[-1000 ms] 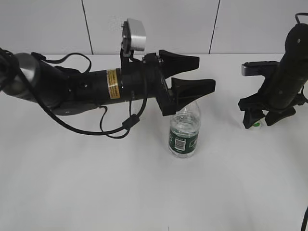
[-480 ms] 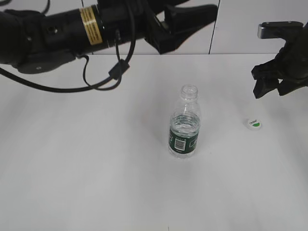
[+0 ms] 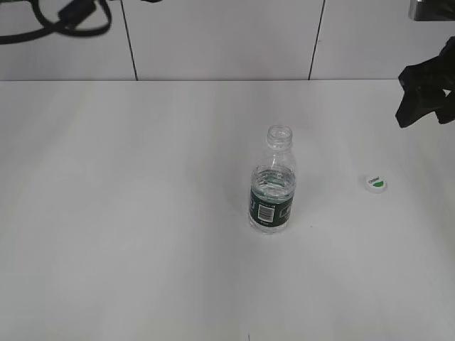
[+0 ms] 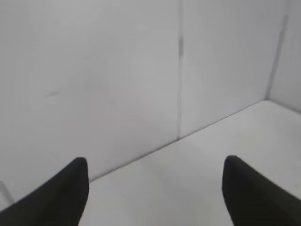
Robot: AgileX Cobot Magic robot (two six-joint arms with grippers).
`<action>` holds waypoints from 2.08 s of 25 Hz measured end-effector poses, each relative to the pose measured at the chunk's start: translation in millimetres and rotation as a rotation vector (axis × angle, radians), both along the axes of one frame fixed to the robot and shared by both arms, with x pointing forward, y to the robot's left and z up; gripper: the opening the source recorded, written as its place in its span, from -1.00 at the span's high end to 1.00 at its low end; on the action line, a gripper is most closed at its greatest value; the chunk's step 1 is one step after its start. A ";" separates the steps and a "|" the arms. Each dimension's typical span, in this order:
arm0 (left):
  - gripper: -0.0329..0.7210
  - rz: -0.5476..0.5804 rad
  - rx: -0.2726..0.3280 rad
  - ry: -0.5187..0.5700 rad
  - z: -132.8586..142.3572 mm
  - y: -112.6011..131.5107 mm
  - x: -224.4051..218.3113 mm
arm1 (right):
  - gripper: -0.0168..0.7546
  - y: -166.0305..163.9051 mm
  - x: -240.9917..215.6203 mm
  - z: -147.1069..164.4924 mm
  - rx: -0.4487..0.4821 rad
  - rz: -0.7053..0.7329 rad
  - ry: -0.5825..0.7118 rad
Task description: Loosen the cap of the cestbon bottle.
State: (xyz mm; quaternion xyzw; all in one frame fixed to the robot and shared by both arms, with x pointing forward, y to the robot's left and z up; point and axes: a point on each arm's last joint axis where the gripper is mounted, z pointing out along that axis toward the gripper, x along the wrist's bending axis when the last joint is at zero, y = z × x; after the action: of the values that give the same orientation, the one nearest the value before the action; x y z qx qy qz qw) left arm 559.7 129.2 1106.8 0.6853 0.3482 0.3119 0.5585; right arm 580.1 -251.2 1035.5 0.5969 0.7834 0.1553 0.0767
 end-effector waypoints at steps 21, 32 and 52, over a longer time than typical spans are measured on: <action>-0.44 0.586 0.202 0.723 -39.3 141.9 -8.5 | -0.32 2.7 -10.1 9.4 0.040 -0.001 0.036; -0.44 0.571 0.316 0.825 -44.8 158.5 -17.9 | -0.32 4.4 -10.1 9.9 0.059 0.007 0.034; -0.44 0.566 0.319 0.743 34.4 166.1 -113.9 | -0.32 4.9 -10.6 9.8 0.063 0.009 0.041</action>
State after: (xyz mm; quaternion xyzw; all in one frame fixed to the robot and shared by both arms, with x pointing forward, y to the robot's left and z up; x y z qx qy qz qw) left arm 445.8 295.2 1141.2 0.7055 0.6443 0.2355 0.1780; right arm 569.4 -246.3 1045.3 0.5985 0.7821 0.1683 0.0411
